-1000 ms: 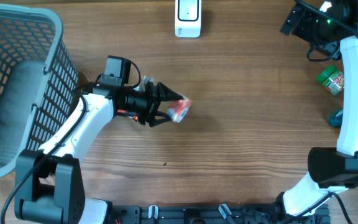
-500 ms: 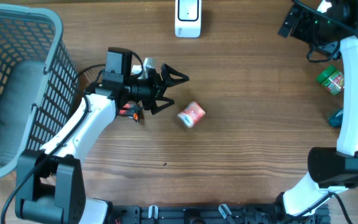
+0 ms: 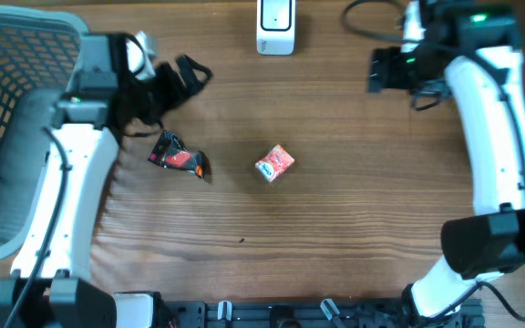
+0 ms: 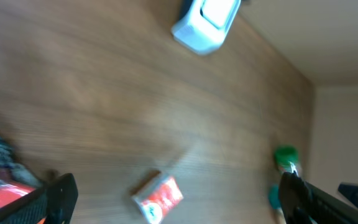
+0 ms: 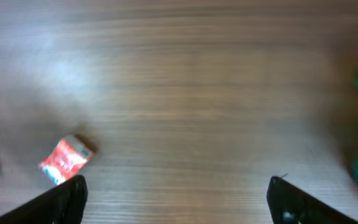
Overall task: Scan the item barcode
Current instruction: 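Reach the right gripper left to the orange tissue pack mid-table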
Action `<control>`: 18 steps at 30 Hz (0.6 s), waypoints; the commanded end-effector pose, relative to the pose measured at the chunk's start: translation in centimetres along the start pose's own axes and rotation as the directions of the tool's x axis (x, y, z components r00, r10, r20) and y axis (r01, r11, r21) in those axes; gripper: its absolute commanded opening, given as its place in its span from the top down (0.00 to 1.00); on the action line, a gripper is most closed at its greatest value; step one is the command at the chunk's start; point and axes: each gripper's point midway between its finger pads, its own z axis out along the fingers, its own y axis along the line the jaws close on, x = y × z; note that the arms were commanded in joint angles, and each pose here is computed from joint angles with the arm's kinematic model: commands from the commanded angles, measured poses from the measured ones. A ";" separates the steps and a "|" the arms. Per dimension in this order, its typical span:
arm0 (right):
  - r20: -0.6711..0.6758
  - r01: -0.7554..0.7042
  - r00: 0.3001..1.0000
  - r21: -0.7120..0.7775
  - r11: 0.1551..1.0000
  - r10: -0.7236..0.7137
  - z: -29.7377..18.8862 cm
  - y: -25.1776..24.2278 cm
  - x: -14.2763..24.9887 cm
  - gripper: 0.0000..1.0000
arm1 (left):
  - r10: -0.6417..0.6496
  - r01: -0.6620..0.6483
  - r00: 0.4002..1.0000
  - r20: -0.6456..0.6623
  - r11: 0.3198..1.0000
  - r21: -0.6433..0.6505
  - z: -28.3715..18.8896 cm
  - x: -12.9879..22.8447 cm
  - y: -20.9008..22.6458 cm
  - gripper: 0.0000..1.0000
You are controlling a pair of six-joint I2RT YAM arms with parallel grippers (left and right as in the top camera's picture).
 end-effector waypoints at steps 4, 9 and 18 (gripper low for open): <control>-0.024 0.460 0.881 -0.194 0.866 -0.473 4.9 10.6 4.7 0.01 | 0.116 -0.075 0.972 0.203 0.977 -0.200 -4.4 -5.3 2.7 0.00; -0.030 0.550 0.823 -0.207 0.809 -0.567 8.5 13.5 7.6 0.00 | 0.075 -0.017 0.966 0.247 0.973 -0.229 -6.0 -6.6 4.8 0.00; 0.064 0.646 0.752 -0.270 0.714 -0.656 10.1 17.9 9.3 0.00 | 0.320 -0.259 0.931 0.177 0.919 -0.296 -6.6 -6.3 5.0 0.00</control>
